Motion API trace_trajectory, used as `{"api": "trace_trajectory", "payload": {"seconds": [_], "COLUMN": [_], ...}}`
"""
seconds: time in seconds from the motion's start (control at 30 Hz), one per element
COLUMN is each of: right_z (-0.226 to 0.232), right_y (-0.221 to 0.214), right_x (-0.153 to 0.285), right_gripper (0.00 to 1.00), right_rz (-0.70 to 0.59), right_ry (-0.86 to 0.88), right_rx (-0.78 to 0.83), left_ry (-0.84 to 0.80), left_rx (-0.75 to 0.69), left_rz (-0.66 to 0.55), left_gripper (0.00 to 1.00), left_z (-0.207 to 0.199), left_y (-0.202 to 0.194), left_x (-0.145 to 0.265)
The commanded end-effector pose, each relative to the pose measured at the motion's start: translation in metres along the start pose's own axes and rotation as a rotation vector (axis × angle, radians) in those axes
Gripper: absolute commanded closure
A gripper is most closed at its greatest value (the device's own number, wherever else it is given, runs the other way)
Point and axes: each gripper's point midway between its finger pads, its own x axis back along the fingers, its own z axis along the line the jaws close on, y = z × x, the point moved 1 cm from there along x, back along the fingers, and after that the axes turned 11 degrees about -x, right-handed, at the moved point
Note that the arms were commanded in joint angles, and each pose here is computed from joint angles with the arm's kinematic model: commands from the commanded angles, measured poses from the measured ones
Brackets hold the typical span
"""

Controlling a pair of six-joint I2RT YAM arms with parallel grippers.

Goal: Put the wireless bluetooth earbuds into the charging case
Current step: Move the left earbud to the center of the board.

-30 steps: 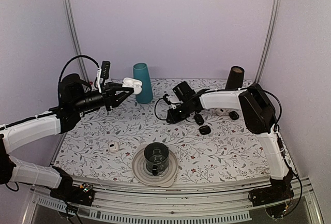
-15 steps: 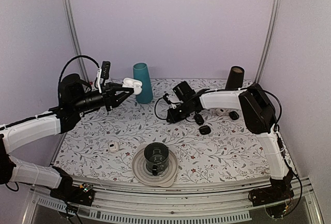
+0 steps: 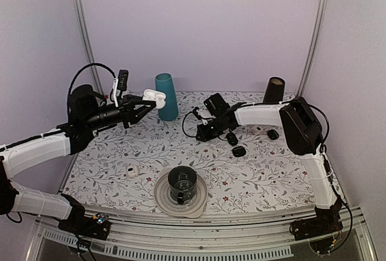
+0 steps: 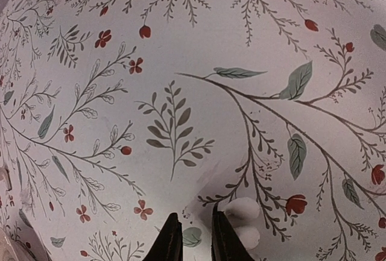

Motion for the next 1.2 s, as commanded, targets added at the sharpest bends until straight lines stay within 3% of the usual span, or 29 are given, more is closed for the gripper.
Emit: {"api": "trace_trajectory", "payload": {"seconds": [0.0,0.67,1.17], "right_z": [-0.008,-0.001,-0.016], "right_y": [0.027,0.042,0.028], "right_x": [0.021,0.035,0.023], "right_gripper": [0.82,0.82,0.82], "right_rz": [-0.074,-0.129,-0.090], "right_ry": [-0.028,-0.002,-0.042], "right_rx": [-0.014,-0.005,-0.033], "left_ry": [-0.002,-0.003,0.002], "left_rx": [-0.032,-0.034,-0.035], "left_rz": [-0.025,-0.019,-0.018], "left_gripper": [1.00,1.00,1.00], "left_z": [0.003,0.002,0.003], "left_y": [0.014,0.011,0.011], "left_x": [-0.001,0.000,0.002]}}
